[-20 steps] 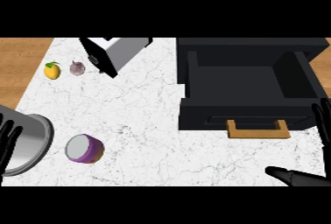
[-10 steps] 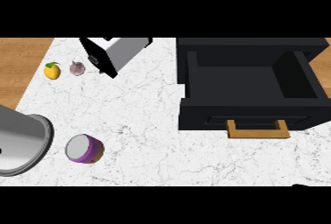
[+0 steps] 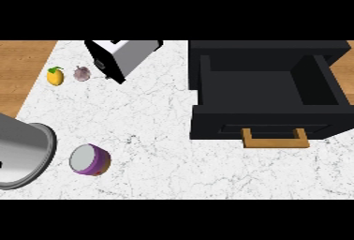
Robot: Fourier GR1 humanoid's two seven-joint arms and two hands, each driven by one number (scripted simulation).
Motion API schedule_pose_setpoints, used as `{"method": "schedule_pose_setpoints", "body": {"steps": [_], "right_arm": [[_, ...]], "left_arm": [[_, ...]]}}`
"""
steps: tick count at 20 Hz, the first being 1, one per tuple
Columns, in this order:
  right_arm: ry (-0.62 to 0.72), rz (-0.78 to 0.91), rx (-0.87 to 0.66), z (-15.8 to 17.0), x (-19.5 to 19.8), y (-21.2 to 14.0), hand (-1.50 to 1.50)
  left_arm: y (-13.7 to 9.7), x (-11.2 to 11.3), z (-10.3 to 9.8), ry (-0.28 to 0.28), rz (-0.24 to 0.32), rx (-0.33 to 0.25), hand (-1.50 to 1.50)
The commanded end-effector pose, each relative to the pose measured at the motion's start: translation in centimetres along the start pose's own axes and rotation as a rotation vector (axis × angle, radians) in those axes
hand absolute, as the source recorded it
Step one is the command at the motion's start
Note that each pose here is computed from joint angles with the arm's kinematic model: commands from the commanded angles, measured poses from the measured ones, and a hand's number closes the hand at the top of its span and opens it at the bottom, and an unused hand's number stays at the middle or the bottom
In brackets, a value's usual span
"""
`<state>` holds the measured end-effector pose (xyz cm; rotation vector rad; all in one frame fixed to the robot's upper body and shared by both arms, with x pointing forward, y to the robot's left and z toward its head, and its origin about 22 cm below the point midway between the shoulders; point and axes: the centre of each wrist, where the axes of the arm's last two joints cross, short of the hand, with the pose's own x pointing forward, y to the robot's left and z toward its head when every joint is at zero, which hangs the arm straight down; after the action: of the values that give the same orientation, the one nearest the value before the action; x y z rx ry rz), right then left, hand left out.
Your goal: Pick up the can, place it into the drawer and close the drawer
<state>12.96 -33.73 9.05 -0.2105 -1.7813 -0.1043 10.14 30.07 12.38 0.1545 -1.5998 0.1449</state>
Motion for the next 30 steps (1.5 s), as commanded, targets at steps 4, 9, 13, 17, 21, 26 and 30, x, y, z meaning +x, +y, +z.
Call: {"method": "schedule_pose_setpoints", "body": {"steps": [4, 9, 13, 17, 21, 26, 30], "right_arm": [[0.007, -0.002, 0.014, 1.2, -0.3, -1.5, -1.50], [0.001, -0.003, 0.014, 1.2, 0.0, -1.3, -1.50], [-0.004, 0.004, 0.014, 0.7, 1.5, -2.3, -1.50], [0.012, 0.003, 0.013, 1.9, 0.6, -3.1, -1.50], [-0.002, -0.016, 0.011, 3.1, 0.8, -4.5, -1.50], [-0.005, 0.001, 0.006, 3.9, -0.3, -3.3, -1.50], [0.004, -0.002, 0.005, 3.1, 0.6, -4.6, -1.50]], "left_arm": [[-1.0, 1.0, -0.3, 0.007, 0.167, -0.045, -1.50], [-0.7, 0.1, -2.3, 0.033, 0.195, -0.044, -1.50], [-1.3, -1.2, -5.4, 0.058, 0.194, -0.013, -1.50], [-2.6, -1.6, -5.8, 0.069, 0.195, -0.030, -1.50], [-4.1, -4.9, -5.6, 0.093, 0.159, -0.005, -1.50], [-3.2, -8.0, -5.8, 0.111, 0.142, 0.007, -1.50], [-3.2, -10.3, -6.4, 0.122, 0.133, 0.039, -1.50]]}}
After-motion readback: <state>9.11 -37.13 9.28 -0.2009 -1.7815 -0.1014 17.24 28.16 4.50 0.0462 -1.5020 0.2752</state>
